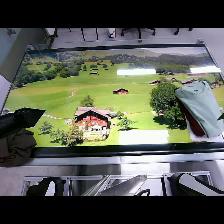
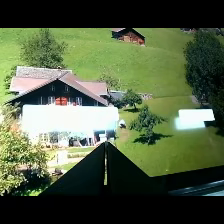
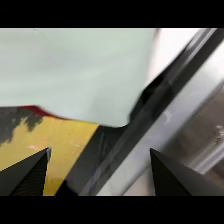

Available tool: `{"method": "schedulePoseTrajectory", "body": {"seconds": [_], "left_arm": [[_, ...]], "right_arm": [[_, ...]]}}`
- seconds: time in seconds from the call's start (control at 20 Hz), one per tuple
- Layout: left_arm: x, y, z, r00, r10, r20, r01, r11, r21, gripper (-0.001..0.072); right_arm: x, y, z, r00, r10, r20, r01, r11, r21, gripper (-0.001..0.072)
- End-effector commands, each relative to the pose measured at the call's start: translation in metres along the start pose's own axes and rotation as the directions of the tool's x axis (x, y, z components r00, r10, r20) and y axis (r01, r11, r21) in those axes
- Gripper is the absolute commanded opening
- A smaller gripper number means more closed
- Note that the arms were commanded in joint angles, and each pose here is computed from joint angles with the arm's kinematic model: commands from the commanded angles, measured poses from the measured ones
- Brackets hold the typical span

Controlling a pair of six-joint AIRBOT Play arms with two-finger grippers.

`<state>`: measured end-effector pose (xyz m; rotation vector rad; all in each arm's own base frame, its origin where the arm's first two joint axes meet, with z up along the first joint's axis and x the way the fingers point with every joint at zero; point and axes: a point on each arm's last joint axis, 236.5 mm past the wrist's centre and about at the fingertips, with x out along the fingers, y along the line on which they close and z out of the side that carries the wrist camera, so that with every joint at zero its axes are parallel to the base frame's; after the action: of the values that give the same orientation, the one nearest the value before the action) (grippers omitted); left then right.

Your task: Fold the shirts.

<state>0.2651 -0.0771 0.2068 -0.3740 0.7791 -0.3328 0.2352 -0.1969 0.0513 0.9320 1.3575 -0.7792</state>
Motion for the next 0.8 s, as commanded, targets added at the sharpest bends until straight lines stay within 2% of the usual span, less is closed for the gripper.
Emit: {"method": "schedulePoseTrajectory", "body": {"seconds": [0.0,0.05,0.1,0.15,0.2,0.25,0.35,0.5,0.65,0.75], "left_arm": [[0.000,0.000,0.000,1.000,0.001,0.000,-0.001,1.000,-0.001,0.0014],[0.000,0.000,0.000,1.000,0.001,-0.001,-0.001,1.000,-0.001,0.0014],[0.000,0.000,0.000,1.000,0.001,-0.001,-0.001,1.000,-0.001,0.0014],[0.000,0.000,0.000,1.000,0.001,-0.001,-0.001,1.000,-0.002,0.0013],[0.000,0.000,0.000,1.000,0.001,-0.001,-0.001,1.000,-0.002,0.0013],[0.000,0.000,0.000,1.000,0.001,-0.001,-0.001,1.000,-0.002,0.0014],[0.000,0.000,-0.001,1.000,0.001,-0.003,-0.001,1.000,-0.002,0.0014],[0.010,0.007,-0.021,0.998,-0.003,-0.061,0.001,1.000,-0.028,0.0014],[0.034,0.019,-0.073,0.985,-0.035,-0.169,0.016,0.994,-0.109,0.0014],[0.047,0.025,-0.108,0.973,-0.058,-0.221,0.022,0.987,-0.160,0.0014]], "right_arm": [[-0.018,-0.012,0.015,0.996,-0.053,0.072,0.054,0.998,-0.013,0.0709],[-0.029,0.005,0.020,0.995,0.012,0.100,-0.009,1.000,-0.026,0.0697],[-0.038,0.025,0.022,0.989,0.092,0.118,-0.086,0.995,-0.049,0.0564],[-0.047,0.052,0.021,0.974,0.190,0.123,-0.178,0.979,-0.103,0.0313],[-0.055,0.080,0.014,0.951,0.290,0.110,-0.269,0.948,-0.171,0.0106],[-0.061,0.104,0.004,0.928,0.362,0.088,-0.335,0.915,-0.222,0.0019],[-0.070,0.144,-0.026,0.901,0.432,0.040,-0.394,0.853,-0.342,0.0019],[-0.068,0.189,-0.099,0.894,0.446,-0.046,-0.395,0.733,-0.553,0.0019],[-0.044,0.220,-0.214,0.866,0.472,-0.166,-0.423,0.513,-0.747,0.0020],[-0.020,0.223,-0.284,0.840,0.486,-0.240,-0.446,0.368,-0.816,0.0020]]}}
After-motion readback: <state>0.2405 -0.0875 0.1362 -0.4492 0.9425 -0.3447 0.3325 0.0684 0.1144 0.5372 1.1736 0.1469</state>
